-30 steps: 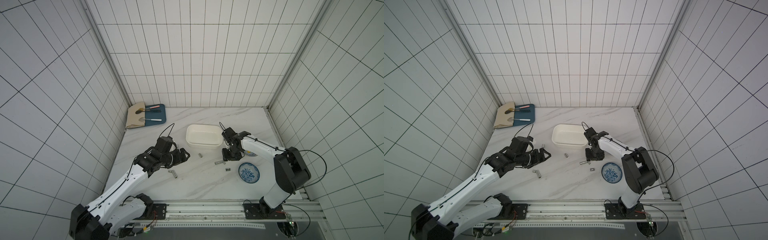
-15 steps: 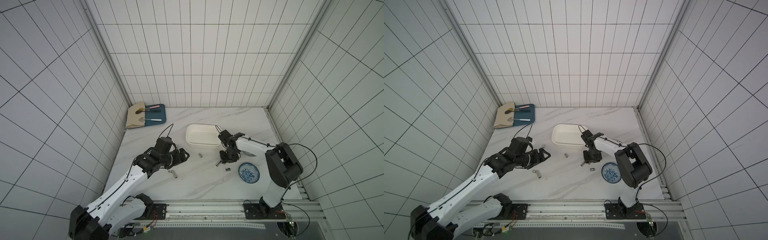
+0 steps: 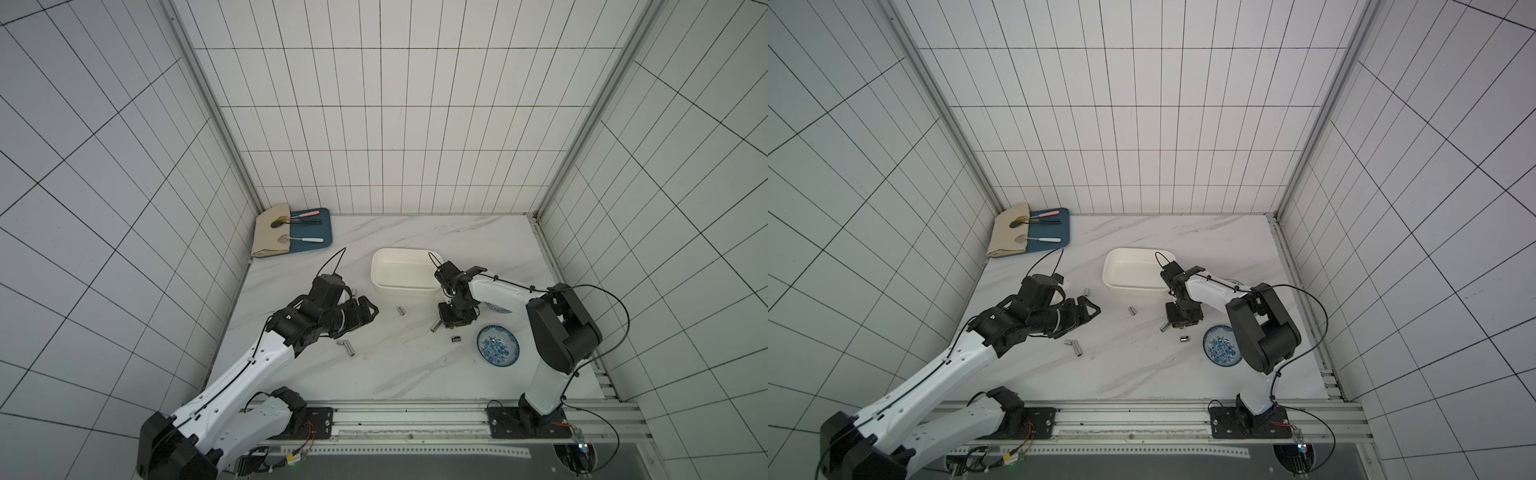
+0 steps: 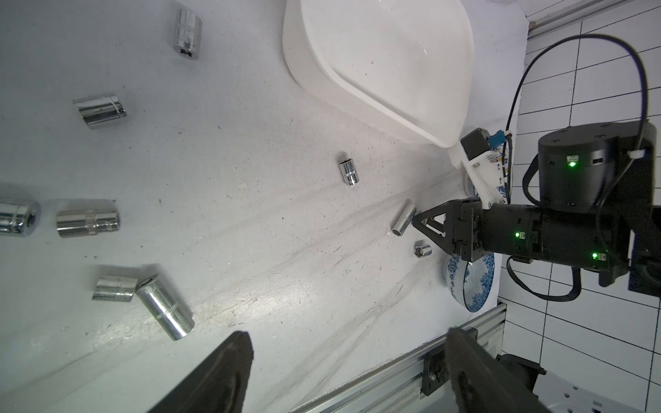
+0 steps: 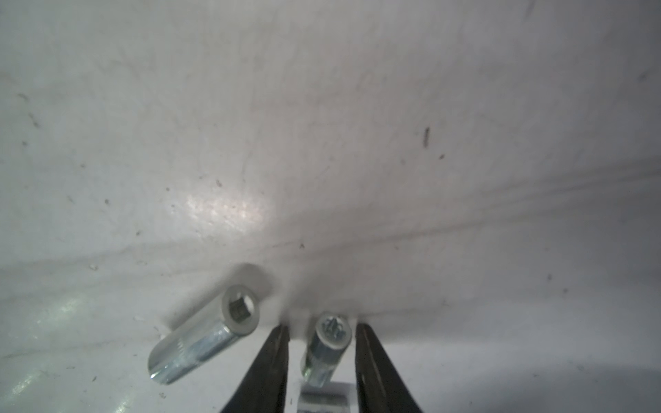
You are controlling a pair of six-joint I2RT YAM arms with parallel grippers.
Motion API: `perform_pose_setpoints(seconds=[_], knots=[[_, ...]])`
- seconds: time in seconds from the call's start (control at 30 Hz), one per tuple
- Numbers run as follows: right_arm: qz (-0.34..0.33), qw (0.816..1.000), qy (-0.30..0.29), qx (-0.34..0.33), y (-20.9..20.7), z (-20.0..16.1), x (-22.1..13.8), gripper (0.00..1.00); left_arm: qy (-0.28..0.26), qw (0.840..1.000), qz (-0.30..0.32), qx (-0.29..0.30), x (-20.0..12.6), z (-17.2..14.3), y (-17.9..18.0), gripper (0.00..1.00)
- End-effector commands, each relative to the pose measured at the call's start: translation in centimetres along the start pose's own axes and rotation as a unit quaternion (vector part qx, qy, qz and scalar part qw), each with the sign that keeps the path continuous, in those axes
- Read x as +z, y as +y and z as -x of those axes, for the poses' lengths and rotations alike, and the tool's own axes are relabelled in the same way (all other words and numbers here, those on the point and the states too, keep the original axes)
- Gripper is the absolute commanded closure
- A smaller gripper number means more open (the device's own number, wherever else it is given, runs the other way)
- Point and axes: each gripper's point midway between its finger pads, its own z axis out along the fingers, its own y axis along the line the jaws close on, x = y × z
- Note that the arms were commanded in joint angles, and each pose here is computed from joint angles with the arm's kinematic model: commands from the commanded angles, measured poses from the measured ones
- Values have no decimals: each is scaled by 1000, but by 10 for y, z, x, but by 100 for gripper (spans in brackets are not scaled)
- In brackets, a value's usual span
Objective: Put the socket on the desktop into the storage box
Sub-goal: Pick up the socket head from the center of the board, then place the socket head in the storage box.
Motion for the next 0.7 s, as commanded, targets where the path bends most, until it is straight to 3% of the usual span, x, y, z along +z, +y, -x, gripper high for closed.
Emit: perform_pose_setpoints(seconds=[0.0,0.13,0.23,0.67], knots=[[-8,1000,-4,-2,4,6,2,73,-13,1000,-6,5,-2,2,-2,12],[-8,1000,-4,-2,4,4,-1,88,-14,1000,-6,3,-2,2,-1,12],[-9,1000,-10,-1,4,4,-5,92,-16,1000,-6,4,-3,2,-1,12],[0,997,-79,-5,7,19,-78,93,-36,999,-4,25,-6,15,-8,11]])
